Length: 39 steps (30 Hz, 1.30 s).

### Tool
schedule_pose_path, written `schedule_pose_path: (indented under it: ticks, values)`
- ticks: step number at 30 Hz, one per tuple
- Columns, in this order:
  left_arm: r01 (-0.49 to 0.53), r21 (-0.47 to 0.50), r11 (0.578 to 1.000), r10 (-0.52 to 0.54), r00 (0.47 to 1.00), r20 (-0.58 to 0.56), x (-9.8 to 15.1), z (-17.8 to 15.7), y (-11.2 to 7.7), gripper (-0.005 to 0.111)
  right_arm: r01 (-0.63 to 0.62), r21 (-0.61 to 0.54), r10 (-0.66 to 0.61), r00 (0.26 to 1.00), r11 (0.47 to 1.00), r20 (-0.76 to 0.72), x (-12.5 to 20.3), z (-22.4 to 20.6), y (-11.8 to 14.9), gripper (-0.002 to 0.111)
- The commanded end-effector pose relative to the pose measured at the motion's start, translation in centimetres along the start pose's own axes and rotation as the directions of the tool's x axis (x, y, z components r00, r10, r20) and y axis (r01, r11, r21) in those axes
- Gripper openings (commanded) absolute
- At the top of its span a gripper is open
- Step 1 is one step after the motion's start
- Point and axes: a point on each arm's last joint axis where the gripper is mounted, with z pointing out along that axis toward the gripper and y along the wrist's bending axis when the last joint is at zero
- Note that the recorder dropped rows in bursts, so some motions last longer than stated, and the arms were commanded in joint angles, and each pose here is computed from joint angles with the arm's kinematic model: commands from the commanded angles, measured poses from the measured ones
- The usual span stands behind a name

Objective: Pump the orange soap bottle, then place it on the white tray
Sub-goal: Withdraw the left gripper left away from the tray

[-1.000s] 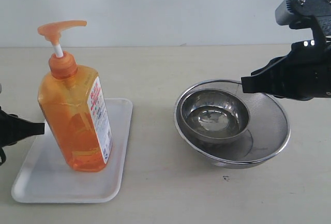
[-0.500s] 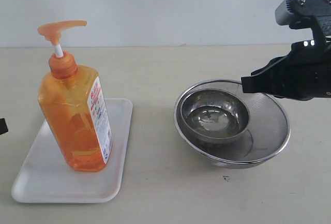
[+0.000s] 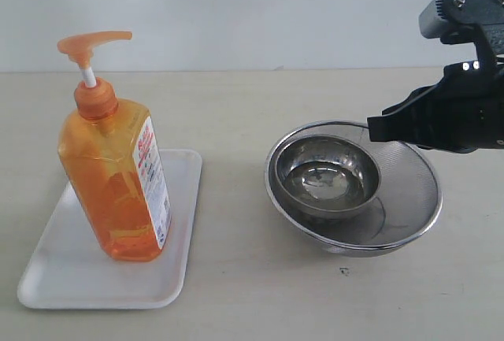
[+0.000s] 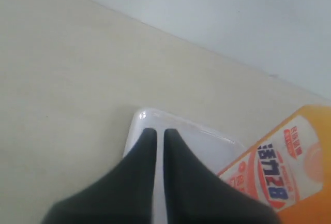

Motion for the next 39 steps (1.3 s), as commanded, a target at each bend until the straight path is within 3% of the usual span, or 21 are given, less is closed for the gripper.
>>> schedule_pose_path:
  ticks: [1,5,10,14,19,24,29,33,39]
  values:
    - [0.042,0.087,0.995,-0.059,0.976,0.210,-1.6,-4.2,-0.7,0.005,0.005,0.001,-0.005,1.000,1.000,0.006,0.0,-0.2,0.0,0.000]
    - [0.026,0.172,0.985,-0.088,0.927,0.364,-1.2,-6.9,-0.7,0.005,0.005,0.001,-0.005,1.000,1.000,0.006,0.0,-0.2,0.0,0.000]
    - [0.077,0.274,0.959,-0.197,0.875,0.443,0.4,-8.4,-0.2,0.005,0.005,0.001,-0.005,1.000,1.000,0.006,0.0,-0.2,0.0,0.000]
    - [0.012,0.385,0.923,-0.245,0.791,0.561,0.9,-9.6,-0.3,0.005,0.005,0.001,-0.005,1.000,1.000,0.006,0.0,-0.2,0.0,0.000]
    - [-0.033,0.401,0.915,-0.234,0.767,0.598,0.6,-10.0,-0.5,0.005,0.005,0.001,-0.005,1.000,1.000,0.006,0.0,-0.2,0.0,0.000]
    - [-0.120,0.320,0.940,-0.097,0.804,0.586,1.2,-9.5,-0.5,0.005,0.005,0.001,-0.005,1.000,1.000,0.006,0.0,-0.2,0.0,0.000]
    - [-0.040,0.192,0.981,-0.054,0.886,0.461,2.3,-8.4,0.7,0.005,0.005,0.001,-0.005,1.000,1.000,0.006,0.0,-0.2,0.0,0.000]
    - [-0.191,0.037,0.981,0.165,0.917,0.364,3.3,-7.8,1.5,0.005,0.005,0.001,-0.005,1.000,1.000,0.006,0.0,-0.2,0.0,0.000]
    - [-0.342,-0.051,0.938,0.344,0.911,0.228,4.4,-7.4,2.1,0.005,0.005,0.001,-0.005,1.000,1.000,0.006,0.0,-0.2,0.0,0.000]
